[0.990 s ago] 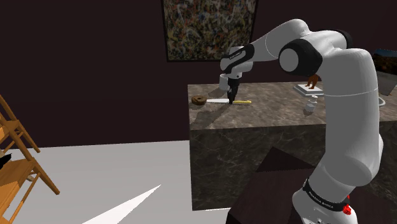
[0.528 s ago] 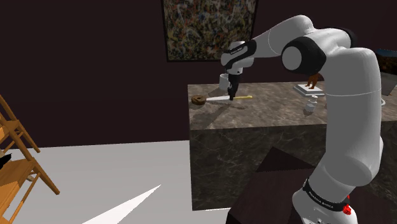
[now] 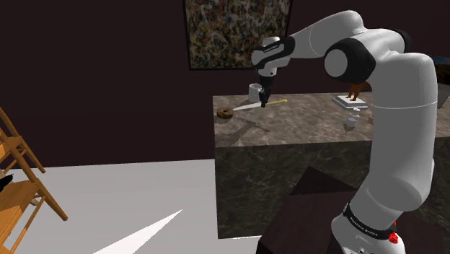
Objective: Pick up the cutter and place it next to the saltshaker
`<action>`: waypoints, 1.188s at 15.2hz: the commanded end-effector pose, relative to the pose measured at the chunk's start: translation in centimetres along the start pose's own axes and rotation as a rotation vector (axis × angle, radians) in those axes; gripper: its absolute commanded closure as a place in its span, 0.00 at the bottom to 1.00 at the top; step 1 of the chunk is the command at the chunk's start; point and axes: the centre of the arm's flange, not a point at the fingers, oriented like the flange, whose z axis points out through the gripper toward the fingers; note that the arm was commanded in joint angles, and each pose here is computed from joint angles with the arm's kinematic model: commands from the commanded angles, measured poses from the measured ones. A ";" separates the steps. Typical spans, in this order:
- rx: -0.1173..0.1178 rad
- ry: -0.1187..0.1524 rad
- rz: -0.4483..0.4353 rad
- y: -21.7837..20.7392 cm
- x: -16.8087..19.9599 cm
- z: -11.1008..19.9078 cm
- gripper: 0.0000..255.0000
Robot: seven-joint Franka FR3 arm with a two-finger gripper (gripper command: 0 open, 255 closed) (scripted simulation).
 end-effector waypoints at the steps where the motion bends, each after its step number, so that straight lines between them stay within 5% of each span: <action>1: 0.000 0.000 0.000 0.0 0.0 -1.0 1.00; 18: 0.000 0.000 0.000 -0.4 -0.4 -9.5 1.00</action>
